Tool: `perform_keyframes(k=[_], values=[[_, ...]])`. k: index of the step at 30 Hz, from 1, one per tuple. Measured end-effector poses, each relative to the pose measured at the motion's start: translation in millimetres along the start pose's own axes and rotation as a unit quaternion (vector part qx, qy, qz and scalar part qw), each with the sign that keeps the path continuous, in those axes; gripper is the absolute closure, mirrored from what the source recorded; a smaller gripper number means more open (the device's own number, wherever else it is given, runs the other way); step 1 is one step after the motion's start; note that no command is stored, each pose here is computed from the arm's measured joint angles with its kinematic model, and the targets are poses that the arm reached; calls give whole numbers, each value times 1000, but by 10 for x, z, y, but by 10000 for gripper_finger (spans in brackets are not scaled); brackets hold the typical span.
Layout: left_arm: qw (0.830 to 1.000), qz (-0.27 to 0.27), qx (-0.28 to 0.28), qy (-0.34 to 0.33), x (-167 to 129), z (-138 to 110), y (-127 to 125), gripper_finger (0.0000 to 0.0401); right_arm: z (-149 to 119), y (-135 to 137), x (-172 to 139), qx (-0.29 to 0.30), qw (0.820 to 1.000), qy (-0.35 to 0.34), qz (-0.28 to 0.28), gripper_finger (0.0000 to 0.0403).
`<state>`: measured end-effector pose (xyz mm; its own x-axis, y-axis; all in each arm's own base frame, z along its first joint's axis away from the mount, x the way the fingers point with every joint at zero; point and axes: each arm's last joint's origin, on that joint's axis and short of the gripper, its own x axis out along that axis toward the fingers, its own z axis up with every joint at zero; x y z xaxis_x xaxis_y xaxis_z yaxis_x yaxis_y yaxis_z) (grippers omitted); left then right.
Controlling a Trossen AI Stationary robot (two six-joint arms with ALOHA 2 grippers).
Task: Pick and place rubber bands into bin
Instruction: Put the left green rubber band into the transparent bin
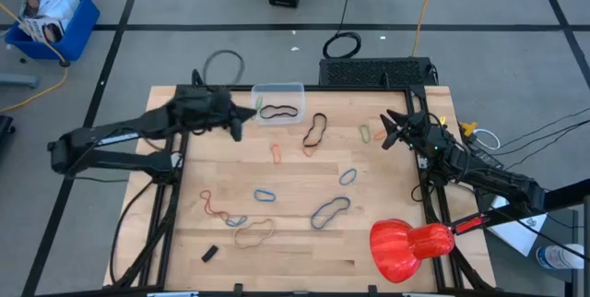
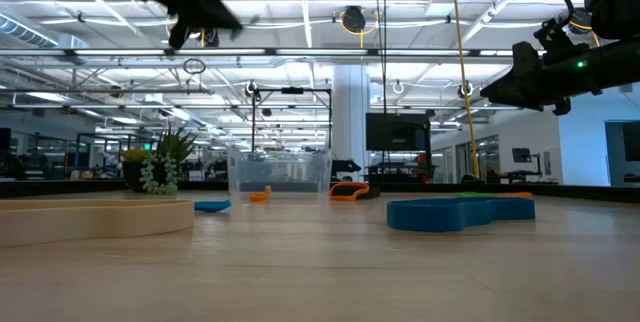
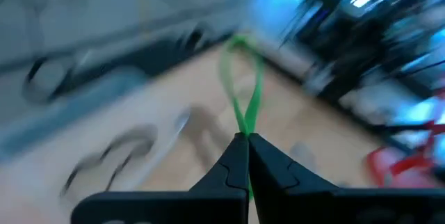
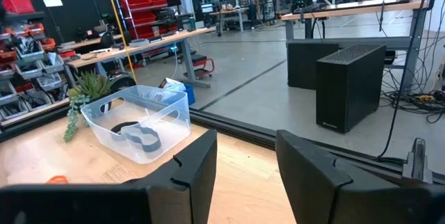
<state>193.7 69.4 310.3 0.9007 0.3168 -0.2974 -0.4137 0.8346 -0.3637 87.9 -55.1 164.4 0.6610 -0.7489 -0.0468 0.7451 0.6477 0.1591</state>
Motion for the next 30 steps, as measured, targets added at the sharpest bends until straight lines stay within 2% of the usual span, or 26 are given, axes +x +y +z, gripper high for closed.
perform_keyframes(k=[4, 9, 13, 17, 22, 26, 30], values=[[998, -32, 12, -46, -118, 101, -51, 397, 1, 0, 0, 0, 1000, 0, 0, 261], [999, -19, 30, -40, -62, 124, -23, 398, 2, 0, 0, -7, 1000, -1, -1, 261], [999, 0, 42, -15, 16, 327, -24, 399, 5, -9, 0, -7, 1000, -4, -16, 261], [996, 36, 73, 47, 174, 606, -32, 399, 7, -14, 0, -7, 1000, -6, -25, 261], [978, 113, 99, 145, 491, 880, 116, 400, 7, -14, 0, -7, 1000, -6, -25, 261], [961, 145, 100, 212, 821, 924, 335, 400, 6, -14, 0, -7, 1000, -6, -25, 261], [945, 165, 87, 267, 1186, 742, 586, 400, 7, -14, 0, -7, 1000, -6, -25, 261]])
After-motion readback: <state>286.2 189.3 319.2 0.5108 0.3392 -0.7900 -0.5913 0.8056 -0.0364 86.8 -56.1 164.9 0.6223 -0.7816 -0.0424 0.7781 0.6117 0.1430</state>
